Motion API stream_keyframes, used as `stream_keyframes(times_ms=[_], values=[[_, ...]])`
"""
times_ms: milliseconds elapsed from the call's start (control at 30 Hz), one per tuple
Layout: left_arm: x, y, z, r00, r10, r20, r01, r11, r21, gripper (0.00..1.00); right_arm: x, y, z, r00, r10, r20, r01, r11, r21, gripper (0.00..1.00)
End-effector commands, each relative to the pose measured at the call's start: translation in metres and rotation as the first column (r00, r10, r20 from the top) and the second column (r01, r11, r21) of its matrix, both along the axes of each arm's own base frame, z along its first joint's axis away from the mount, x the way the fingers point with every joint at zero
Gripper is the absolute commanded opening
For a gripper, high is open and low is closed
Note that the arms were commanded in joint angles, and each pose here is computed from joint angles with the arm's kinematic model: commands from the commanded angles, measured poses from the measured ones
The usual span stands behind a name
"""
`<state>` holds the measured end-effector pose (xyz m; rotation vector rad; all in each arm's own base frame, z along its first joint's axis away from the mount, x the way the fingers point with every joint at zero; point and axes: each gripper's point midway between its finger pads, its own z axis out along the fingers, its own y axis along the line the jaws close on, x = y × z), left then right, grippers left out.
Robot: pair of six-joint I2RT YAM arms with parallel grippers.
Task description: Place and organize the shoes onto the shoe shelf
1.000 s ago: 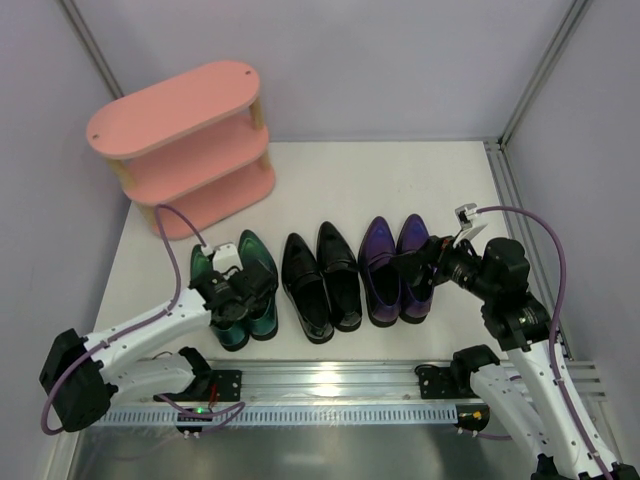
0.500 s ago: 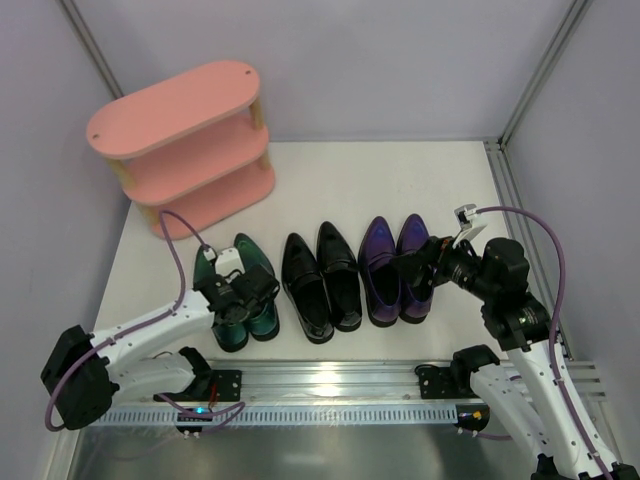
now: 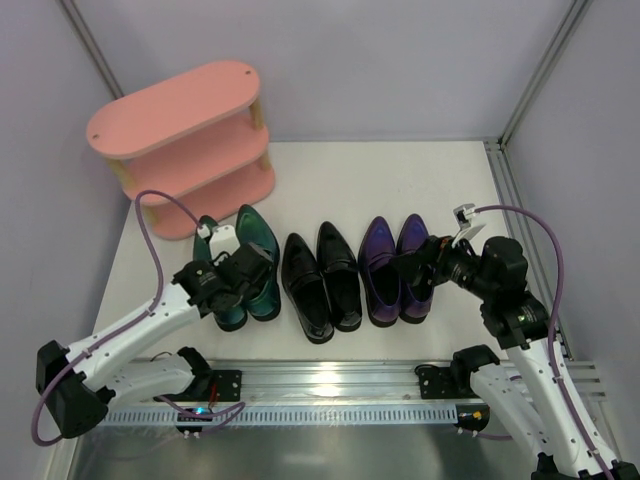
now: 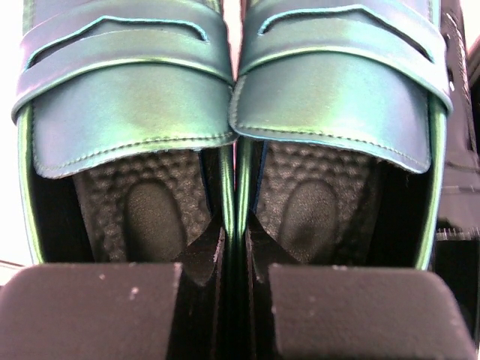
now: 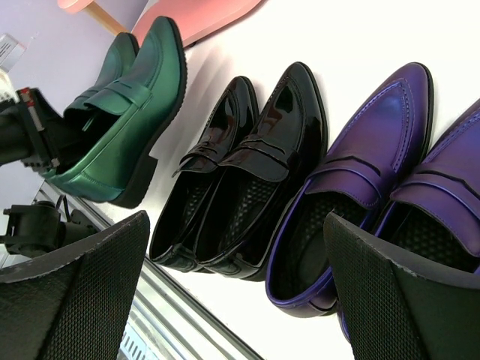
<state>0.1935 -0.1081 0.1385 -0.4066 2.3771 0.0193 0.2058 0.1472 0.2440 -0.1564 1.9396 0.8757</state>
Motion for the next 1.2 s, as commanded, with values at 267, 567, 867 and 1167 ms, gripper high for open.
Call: stream_keyframes(times_ms=[267,567,867,1167], values=[[0.099,0.003,0.071,0.966,0.051,0.252,-0.057,0.998,0.017,0.0,0.004,0.001,0.004,1.0,-0.007,0.015,0.007,1.0,0.007,0.97],[0.153,0.017,0.065,0.968,0.09,0.236,-0.102,0.994,0.038,0.0,0.003,-0.001,0.006,0.999,-0.019,0.029,0.019,1.0,0.006,0.97],[0.195,0.054,0.055,0.955,0.171,0.242,-0.184,0.982,0.031,0.0,0.002,-0.003,0.003,0.999,-0.024,0.026,0.024,1.0,0.002,0.97],[0.24,0.085,0.074,0.903,0.223,0.367,-0.246,0.969,0.015,0.0,0.002,-0.004,0.002,0.999,-0.033,0.032,0.033,0.999,0.002,0.97]])
